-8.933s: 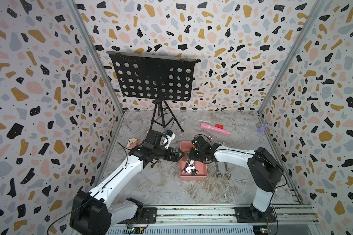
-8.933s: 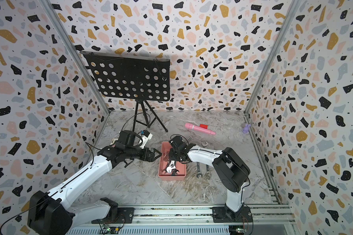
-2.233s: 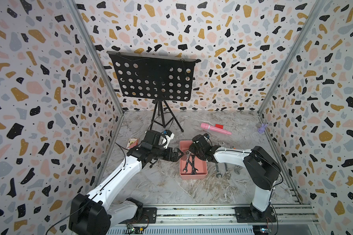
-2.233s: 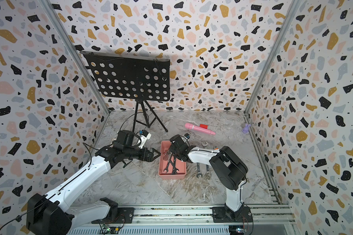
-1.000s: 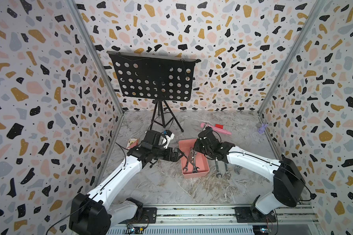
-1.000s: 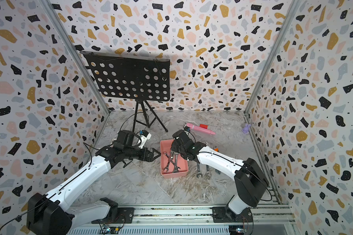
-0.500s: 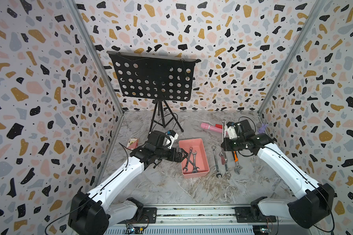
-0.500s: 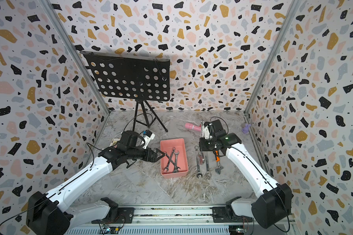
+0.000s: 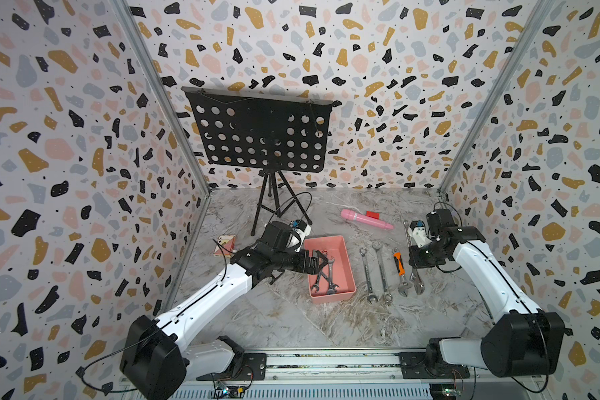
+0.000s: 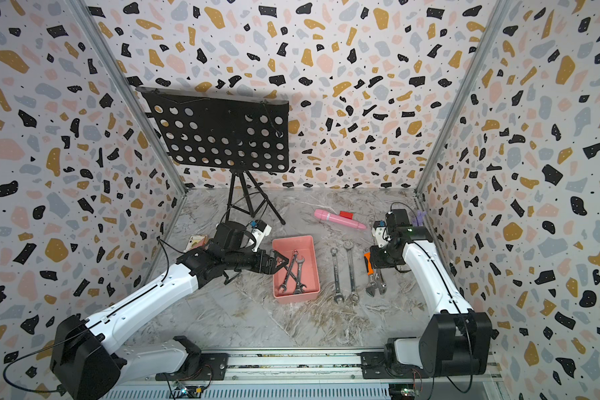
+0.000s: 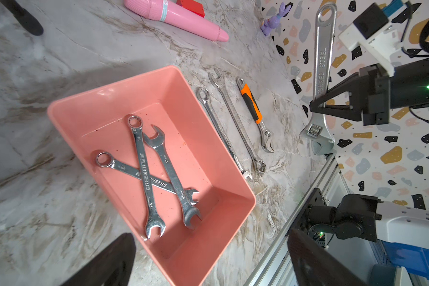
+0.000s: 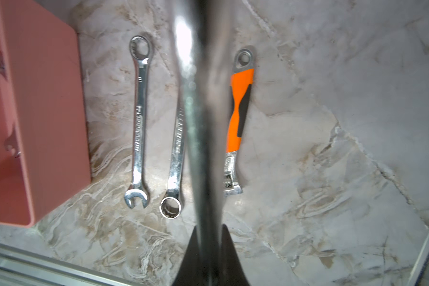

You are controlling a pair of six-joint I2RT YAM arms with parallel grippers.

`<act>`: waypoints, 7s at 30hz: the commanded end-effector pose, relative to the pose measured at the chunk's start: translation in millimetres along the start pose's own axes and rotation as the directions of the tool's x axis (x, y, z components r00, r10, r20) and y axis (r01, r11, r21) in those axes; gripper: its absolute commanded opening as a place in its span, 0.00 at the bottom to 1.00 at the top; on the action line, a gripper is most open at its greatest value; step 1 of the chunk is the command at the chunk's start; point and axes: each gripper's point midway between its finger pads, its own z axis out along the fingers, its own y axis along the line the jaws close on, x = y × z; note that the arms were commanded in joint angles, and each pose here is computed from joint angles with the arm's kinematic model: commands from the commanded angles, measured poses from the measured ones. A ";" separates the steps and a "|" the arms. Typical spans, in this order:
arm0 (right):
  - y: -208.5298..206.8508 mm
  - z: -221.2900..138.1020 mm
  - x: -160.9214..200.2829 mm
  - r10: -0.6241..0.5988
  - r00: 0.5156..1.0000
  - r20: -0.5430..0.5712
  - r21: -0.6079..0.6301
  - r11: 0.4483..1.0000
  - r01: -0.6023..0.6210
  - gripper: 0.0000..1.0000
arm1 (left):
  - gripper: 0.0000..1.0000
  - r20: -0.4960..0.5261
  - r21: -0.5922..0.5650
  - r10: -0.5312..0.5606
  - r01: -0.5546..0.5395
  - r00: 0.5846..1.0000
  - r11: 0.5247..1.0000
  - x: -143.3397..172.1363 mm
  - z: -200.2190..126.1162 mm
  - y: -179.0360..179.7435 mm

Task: Take out the wrench from the storage box
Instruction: Place the wrench at the center of the board, then pick up the wrench from the storage box.

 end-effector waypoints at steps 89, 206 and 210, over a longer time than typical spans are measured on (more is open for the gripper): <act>38.6 -40.4 -57.4 0.147 0.949 0.280 -0.244 0.967 -0.078 0.79 | 0.93 0.034 -0.259 -0.062 0.069 0.997 0.964 -2.0 -9.0 16.6; 142.5 -45.3 -2.6 0.086 0.967 0.238 -0.494 0.868 0.044 1.00 | 0.36 -0.448 -0.444 0.049 -0.270 0.893 0.854 35.0 159.2 93.0; 142.5 -44.1 -2.6 0.086 0.968 0.236 -0.494 0.868 0.043 1.00 | 0.36 -0.461 -0.457 0.019 -0.255 0.887 0.852 41.3 158.8 103.2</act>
